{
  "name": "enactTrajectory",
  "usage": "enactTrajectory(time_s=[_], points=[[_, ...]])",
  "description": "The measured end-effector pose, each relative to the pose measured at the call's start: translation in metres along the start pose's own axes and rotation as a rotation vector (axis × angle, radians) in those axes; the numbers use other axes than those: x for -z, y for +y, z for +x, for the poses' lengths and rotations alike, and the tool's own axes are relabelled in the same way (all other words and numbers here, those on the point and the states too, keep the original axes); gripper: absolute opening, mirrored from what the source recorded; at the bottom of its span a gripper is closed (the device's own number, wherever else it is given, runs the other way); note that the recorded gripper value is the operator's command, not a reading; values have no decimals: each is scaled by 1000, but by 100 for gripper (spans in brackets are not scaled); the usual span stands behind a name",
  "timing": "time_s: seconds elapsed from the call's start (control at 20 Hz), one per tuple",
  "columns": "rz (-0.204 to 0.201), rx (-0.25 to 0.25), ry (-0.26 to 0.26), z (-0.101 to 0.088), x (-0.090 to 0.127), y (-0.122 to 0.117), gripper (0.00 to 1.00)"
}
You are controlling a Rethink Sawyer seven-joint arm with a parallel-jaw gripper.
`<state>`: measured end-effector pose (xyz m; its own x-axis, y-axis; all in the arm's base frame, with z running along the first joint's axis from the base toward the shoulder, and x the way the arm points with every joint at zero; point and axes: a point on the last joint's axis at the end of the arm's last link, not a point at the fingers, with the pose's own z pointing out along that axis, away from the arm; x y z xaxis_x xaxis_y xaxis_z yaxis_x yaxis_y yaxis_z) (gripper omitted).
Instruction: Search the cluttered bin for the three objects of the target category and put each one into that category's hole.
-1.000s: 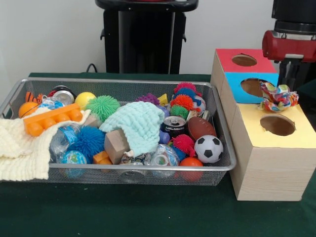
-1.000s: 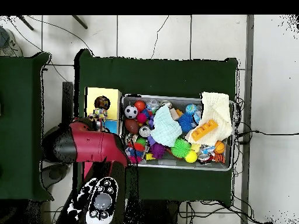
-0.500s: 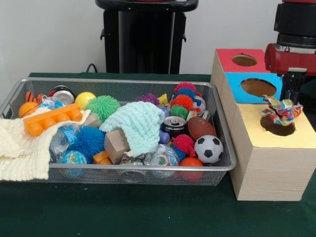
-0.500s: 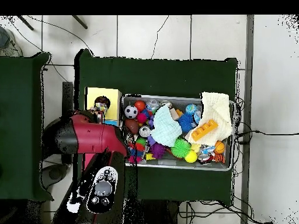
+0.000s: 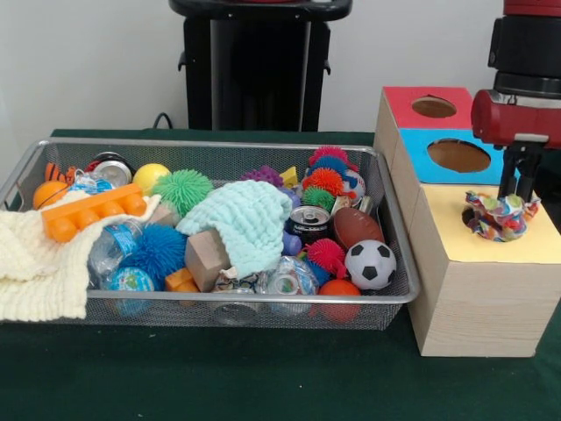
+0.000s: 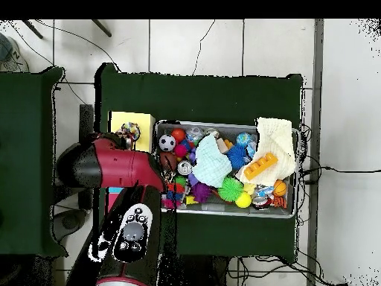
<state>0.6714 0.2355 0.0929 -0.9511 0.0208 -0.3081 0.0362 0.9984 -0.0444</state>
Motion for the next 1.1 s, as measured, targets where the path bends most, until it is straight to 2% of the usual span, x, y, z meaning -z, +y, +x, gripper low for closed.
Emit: enactTrajectory(time_s=[0.45,1.1], points=[[9,-6,-2,-7,-14,-7,0],[23,7,15,-4,-53,-8,0]])
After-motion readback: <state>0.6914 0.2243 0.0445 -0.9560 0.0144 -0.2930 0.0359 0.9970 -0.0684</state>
